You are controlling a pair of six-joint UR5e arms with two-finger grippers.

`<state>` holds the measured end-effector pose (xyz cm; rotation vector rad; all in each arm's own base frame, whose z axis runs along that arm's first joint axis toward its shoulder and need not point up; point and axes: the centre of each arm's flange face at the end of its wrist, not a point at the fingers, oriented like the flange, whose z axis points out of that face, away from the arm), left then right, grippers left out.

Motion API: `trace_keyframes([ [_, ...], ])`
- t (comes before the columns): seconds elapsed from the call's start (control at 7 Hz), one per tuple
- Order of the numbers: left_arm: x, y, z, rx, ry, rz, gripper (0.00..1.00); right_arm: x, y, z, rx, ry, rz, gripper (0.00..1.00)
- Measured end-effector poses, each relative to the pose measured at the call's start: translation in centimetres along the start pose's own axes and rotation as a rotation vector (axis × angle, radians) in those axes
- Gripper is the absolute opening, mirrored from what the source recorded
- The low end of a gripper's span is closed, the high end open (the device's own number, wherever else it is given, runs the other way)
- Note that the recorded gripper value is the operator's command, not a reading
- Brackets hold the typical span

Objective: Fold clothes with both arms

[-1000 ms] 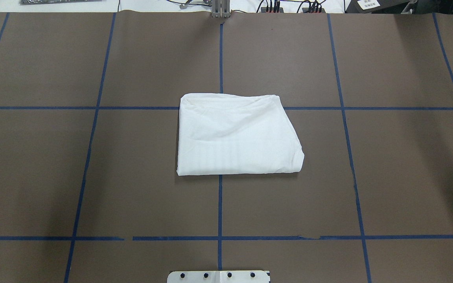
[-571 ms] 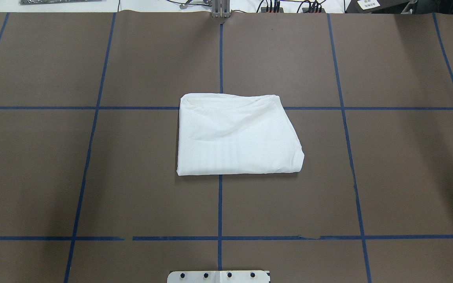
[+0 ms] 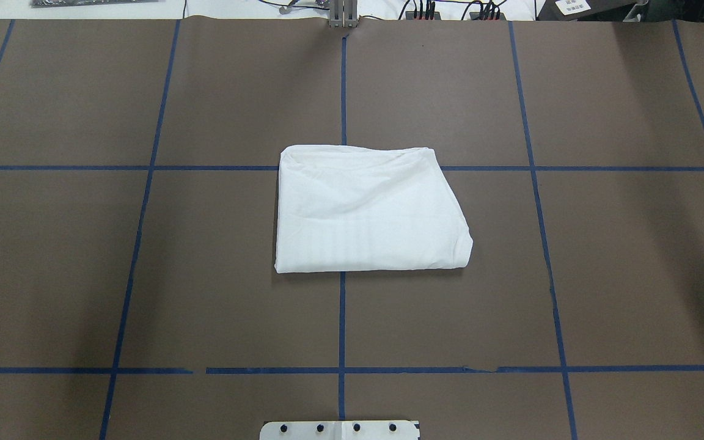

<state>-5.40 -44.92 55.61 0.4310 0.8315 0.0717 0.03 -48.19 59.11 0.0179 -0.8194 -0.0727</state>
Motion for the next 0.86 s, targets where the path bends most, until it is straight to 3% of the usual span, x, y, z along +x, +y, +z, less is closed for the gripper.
trace_keyframes([
  [0.86,0.19,-0.10,-0.17,0.003,-0.001,0.005,1.00,-0.65,0.04,-0.65,0.013,-0.002,-0.014,1.00],
])
